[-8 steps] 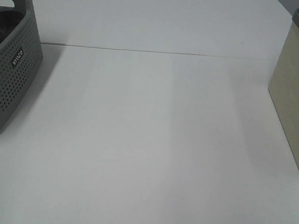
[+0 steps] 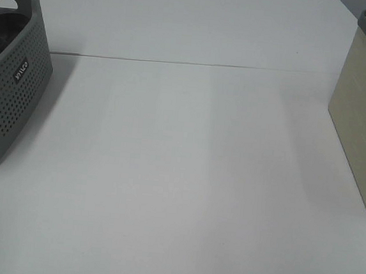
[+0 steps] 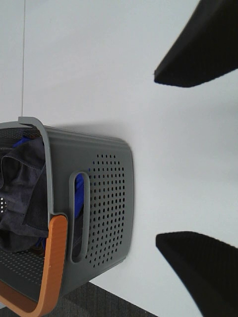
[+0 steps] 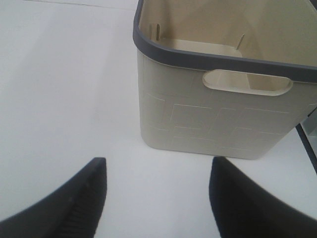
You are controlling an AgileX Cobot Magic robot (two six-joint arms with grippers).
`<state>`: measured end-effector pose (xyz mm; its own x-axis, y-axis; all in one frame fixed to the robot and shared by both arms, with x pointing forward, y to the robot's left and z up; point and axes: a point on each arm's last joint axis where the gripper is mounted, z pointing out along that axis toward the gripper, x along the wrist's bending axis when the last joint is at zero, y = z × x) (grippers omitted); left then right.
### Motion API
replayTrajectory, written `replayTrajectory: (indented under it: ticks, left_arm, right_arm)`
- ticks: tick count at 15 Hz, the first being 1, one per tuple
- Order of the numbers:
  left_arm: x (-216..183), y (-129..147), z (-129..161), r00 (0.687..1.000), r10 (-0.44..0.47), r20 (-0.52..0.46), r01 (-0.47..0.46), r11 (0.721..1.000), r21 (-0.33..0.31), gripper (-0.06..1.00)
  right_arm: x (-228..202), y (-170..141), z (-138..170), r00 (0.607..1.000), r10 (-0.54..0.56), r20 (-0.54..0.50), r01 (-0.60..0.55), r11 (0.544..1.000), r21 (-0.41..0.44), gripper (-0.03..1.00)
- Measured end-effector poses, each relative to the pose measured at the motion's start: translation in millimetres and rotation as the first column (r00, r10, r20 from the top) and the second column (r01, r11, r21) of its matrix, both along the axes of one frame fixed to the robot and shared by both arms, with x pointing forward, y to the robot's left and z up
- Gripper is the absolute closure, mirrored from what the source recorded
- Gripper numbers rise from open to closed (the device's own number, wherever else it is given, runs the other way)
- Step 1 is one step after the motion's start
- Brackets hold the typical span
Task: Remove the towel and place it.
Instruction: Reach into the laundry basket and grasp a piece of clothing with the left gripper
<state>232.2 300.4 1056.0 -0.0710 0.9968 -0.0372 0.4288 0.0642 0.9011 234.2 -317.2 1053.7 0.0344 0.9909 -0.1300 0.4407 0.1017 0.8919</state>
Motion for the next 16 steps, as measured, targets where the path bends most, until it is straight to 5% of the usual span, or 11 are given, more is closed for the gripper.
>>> replayTrajectory:
  ticks: [16]
  left_arm:
    - [-0.1, 1.0, 0.0, 1.0, 0.007, -0.001, -0.007, 1.0, 0.011, 0.19]
  right_arm:
    - [0.0, 0.0, 0.0, 1.0, 0.0, 0.0, 0.0, 1.0, 0.0, 0.36]
